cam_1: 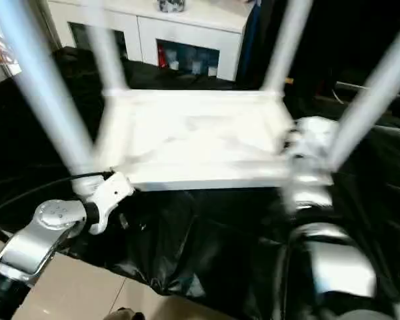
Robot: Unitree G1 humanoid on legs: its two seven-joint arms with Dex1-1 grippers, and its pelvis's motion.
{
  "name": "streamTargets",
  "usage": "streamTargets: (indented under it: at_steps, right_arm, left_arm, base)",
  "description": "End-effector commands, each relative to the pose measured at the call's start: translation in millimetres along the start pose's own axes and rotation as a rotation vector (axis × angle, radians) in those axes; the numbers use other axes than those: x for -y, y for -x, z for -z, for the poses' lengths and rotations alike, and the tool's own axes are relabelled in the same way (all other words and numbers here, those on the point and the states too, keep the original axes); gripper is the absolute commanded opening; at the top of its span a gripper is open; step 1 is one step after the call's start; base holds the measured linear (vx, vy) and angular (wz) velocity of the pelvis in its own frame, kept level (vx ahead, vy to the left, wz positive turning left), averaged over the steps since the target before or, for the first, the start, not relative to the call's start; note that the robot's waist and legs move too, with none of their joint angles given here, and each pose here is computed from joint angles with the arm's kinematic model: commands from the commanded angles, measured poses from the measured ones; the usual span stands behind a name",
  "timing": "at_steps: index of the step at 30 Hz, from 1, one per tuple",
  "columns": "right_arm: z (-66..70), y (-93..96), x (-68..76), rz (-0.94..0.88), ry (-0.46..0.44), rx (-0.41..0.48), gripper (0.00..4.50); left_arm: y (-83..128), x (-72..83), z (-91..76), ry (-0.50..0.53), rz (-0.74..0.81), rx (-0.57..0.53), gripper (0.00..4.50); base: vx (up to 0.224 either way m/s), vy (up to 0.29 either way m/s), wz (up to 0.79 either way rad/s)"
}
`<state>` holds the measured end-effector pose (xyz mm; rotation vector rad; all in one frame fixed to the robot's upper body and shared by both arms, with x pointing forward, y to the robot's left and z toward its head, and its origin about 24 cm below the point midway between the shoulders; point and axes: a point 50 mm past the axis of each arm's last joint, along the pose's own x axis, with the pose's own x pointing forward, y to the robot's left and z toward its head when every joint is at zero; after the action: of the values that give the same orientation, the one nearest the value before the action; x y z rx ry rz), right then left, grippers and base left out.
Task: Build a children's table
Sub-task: Rotate leg to tighten, then rotate table base
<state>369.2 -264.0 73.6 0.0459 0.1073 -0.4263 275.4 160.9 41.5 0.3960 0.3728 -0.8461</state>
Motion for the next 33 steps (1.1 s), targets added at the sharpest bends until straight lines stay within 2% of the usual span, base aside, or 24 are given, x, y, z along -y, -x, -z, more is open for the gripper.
streamTargets:
  at_steps: [1,3,5,7,8,10,11,14,17,22,23,24,25,32,33]
  right_arm:
    - [-1.1,-0.6,6.8,0.005,0.013,0.011,3.58]
    - [0.4,1.3,4.0,-0.074,0.048,0.028,3.58]
    - [1.0,2.2,2.3,-0.099,0.055,0.035,3.58]
    - [7.0,9.0,-7.2,-0.248,0.069,0.055,3.58]
    - [13.7,17.8,-15.3,-0.407,0.061,0.060,3.58]
    - [16.8,22.2,-18.3,-0.476,0.054,0.059,3.58]
    - [24.6,35.7,-25.9,-0.656,-0.005,0.027,3.58]
    - [33.5,50.2,-29.1,-0.750,-0.014,0.007,3.58]
    - [47.4,72.3,-26.9,-0.871,-0.003,-0.028,3.58]
    - [53.7,82.7,-21.4,-0.922,0.008,-0.053,3.58]
    - [57.8,85.8,-14.7,-0.913,0.015,-0.077,3.58]
    - [64.6,88.1,-2.1,-0.856,0.038,-0.131,3.58]
    - [66.6,88.5,0.9,-0.840,0.043,-0.147,3.58]
    - [74.3,85.5,11.8,-0.743,0.121,-0.218,3.58]
    - [76.2,83.6,16.3,-0.718,0.147,-0.243,3.58]
  left_arm:
    - [5,-1.7,3.6,-0.004,-0.032,0.032,4.45]
    - [14,1.6,12.4,0.043,-0.068,0.095,4.45]
    - [17,2.1,14.1,0.049,-0.077,0.111,4.45]
    - [30,2.1,16.5,0.095,-0.139,0.208,4.45]
    - [41,1.2,19.2,0.102,-0.208,0.266,4.45]
    - [45,0.8,20.8,0.092,-0.239,0.279,4.45]
    - [53,0.1,24.9,0.114,-0.311,0.316,4.45]
    - [61,1.8,30.7,0.141,-0.367,0.341,4.45]
    - [72,4.8,39.0,0.162,-0.456,0.379,4.45]
    - [75,3.1,41.1,0.188,-0.519,0.405,4.45]
    - [75,-2.5,39.5,0.203,-0.571,0.425,4.45]
    - [69,-13.6,30.0,0.232,-0.612,0.481,4.45]
    - [66,-16.7,25.8,0.233,-0.610,0.499,4.45]
    - [46,-22.4,7.9,0.235,-0.524,0.551,4.45]
    - [27,-32.5,2.1,0.240,-0.504,0.519,4.45]
  base:
    - [0.000,0.000,0.00]
    - [0.000,0.000,0.00]
    - [0.000,0.000,0.00]
    - [0.000,0.000,0.00]
    - [0.000,0.000,0.00]
    - [0.000,0.000,0.00]
    - [0.000,0.000,0.00]
    - [0.000,0.000,0.00]
    - [0.000,0.000,0.00]
    - [0.000,0.000,0.00]
    - [0.000,0.000,0.00]
    - [0.000,0.000,0.00]
    - [0.000,0.000,0.00]
    - [0.000,0.000,0.00]
    - [0.000,0.000,0.00]
